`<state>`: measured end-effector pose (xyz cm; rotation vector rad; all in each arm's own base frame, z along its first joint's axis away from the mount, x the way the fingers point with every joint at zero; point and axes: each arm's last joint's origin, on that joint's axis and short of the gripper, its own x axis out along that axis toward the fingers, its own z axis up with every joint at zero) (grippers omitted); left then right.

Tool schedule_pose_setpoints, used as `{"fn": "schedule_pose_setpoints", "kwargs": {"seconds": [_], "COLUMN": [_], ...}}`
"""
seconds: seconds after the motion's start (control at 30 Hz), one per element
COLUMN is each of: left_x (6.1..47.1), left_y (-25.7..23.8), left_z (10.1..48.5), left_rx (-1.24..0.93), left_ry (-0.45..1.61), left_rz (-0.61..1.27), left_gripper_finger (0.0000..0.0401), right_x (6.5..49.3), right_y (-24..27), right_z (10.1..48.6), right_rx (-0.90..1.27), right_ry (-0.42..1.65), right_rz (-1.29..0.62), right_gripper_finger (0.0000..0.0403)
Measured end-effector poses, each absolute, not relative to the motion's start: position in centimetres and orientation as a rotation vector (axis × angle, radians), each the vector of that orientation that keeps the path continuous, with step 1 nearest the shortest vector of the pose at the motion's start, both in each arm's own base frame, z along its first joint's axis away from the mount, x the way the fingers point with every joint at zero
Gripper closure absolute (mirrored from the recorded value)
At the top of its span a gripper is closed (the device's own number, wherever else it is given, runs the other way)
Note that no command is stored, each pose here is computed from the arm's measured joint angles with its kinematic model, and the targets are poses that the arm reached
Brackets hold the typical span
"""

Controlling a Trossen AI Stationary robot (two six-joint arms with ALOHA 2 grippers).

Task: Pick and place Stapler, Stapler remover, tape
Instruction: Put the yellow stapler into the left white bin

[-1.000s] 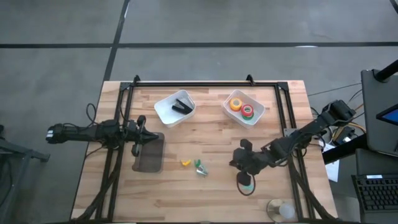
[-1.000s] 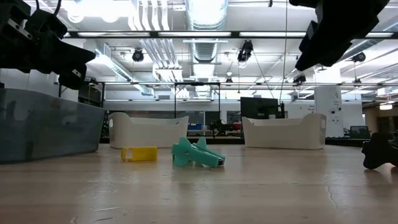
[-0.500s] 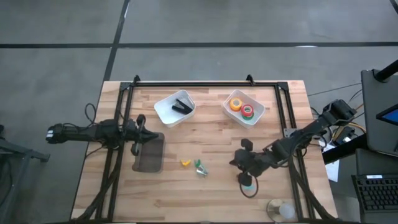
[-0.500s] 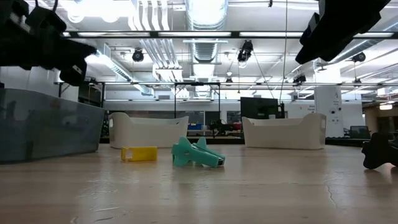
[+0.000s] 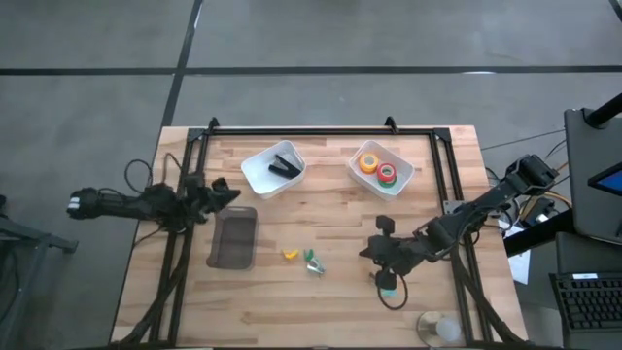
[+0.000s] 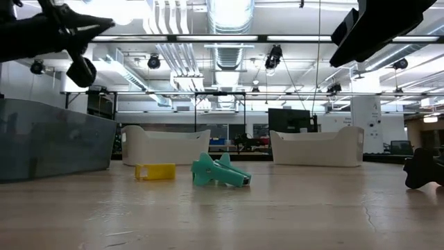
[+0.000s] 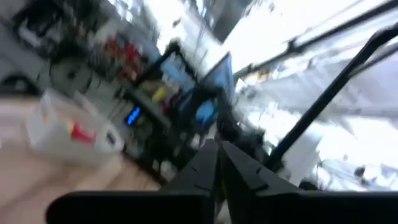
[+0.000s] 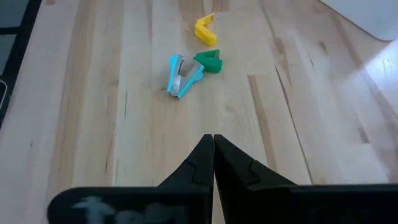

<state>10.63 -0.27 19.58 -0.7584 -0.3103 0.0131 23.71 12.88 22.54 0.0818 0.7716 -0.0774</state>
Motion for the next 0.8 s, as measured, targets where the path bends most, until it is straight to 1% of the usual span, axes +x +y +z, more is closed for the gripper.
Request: {"fn": "schedule_pose_setpoints", "kwargs": {"seconds": [0.07,0.13,0.23,0.33,0.43,0.53,0.6,0.67,0.8], "left_x": [11.2,11.6,12.5,13.9,15.8,17.9,19.3,20.6,22.5], "left_y": [-0.7,-1.0,-1.5,-2.0,-2.5,-3.2,-3.7,-4.3,-5.6], "left_z": [19.3,19.8,20.8,21.8,22.9,24.0,24.0,24.9,24.6], "left_rx": [-0.761,-0.77,-0.756,-0.752,-0.734,-0.695,-0.661,-0.639,-0.567], "left_ry": [-0.256,-0.266,-0.276,-0.215,-0.162,-0.113,-0.008,0.085,0.435], "left_rz": [0.007,-0.012,-0.045,-0.033,-0.017,-0.012,0.009,0.027,0.148], "left_gripper_finger": [0.0359,0.0331,0.0278,0.0224,0.0186,0.0173,0.0173,0.0172,0.0172], "right_x": [23.7,23.7,23.7,23.6,23.5,23.1,22.9,22.2,21.1], "right_y": [12.9,12.9,12.9,12.8,12.7,12.5,12.4,12.1,11.6], "right_z": [22.6,22.6,22.6,22.8,23.3,23.7,24.0,24.1,24.6], "right_rx": [0.067,0.048,0.026,0.024,0.001,-0.002,0.004,0.008,0.041], "right_ry": [0.773,0.774,0.774,0.761,0.729,0.667,0.619,0.598,0.567], "right_rz": [-0.069,-0.061,-0.054,-0.054,-0.04,-0.021,0.002,0.031,0.043], "right_gripper_finger": [0.0394,0.0394,0.0394,0.0394,0.0394,0.0394,0.0394,0.0394,0.0394]}}
